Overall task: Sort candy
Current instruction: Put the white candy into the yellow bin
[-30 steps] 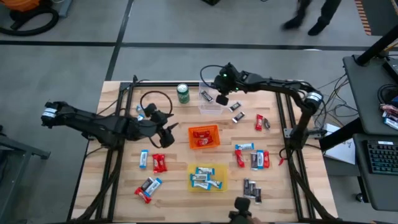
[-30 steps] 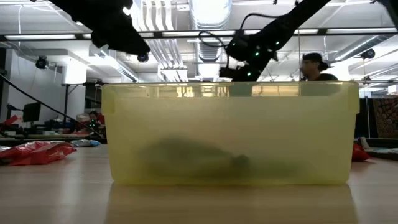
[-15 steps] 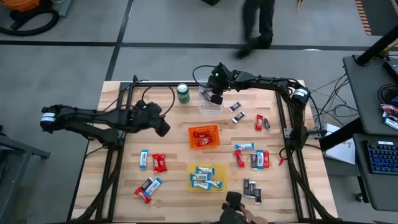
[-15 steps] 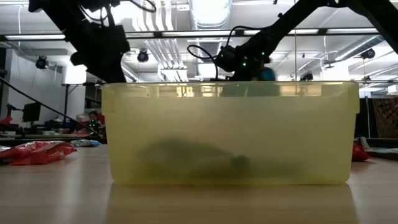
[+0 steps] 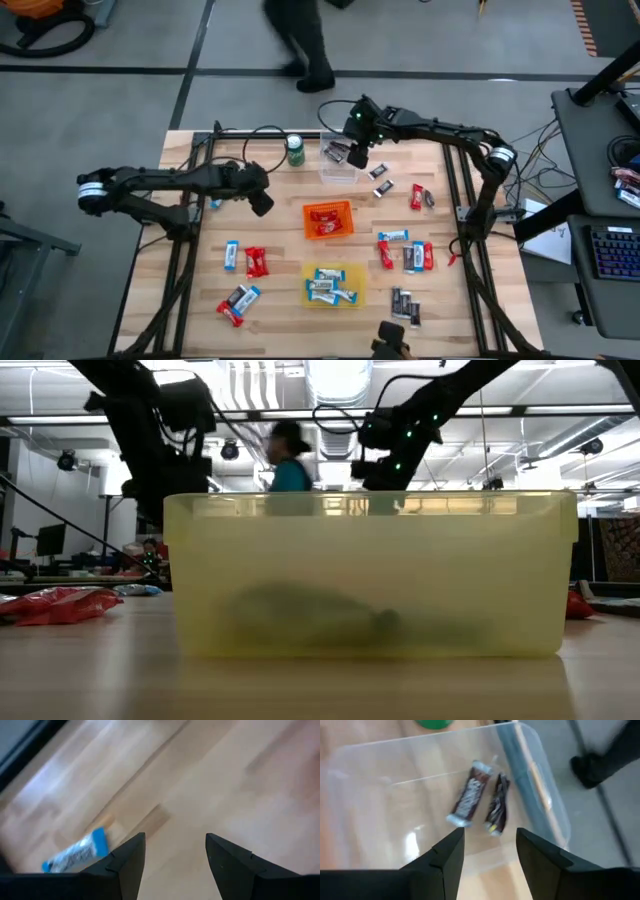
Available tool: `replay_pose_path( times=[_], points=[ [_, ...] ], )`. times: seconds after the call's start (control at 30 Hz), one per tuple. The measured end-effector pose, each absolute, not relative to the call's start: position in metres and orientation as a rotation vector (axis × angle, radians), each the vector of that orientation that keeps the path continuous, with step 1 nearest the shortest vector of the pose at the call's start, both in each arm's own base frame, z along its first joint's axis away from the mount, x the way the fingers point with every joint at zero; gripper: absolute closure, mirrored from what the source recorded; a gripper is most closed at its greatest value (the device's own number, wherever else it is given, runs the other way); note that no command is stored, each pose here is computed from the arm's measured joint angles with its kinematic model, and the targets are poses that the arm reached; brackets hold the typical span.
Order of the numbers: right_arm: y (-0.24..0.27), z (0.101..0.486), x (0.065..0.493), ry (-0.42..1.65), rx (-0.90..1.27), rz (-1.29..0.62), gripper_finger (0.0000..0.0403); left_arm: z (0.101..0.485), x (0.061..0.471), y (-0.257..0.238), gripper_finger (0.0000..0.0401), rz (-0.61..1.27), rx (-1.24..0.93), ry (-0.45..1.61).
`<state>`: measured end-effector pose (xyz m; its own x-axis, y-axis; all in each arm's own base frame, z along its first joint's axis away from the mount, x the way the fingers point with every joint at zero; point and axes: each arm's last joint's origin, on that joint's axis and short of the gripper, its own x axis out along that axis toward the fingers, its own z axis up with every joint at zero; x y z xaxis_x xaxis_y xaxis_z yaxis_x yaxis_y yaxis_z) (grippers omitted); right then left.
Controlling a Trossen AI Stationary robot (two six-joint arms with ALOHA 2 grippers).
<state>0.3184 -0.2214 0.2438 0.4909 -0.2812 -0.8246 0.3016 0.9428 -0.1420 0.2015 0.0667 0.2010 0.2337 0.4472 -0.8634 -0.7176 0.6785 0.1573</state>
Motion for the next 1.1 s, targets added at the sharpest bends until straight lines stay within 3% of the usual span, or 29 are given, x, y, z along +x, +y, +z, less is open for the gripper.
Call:
replay_pose_path(
  times=[0.43,0.73,1.1],
  points=[
    [-0.186,0.269,0.315,0.949,0.034,-0.257,0.0234,0.148,0.199,0.089,0.021,1.03,-0.411,1.406],
    [-0.174,0.267,0.32,0.953,0.03,-0.229,0.0232,0.15,0.18,0.083,0.021,1.187,-0.399,1.565],
    [-0.168,0.267,0.323,0.954,0.027,-0.215,0.0232,0.144,0.174,0.091,0.021,1.187,-0.413,1.565]
  ],
)
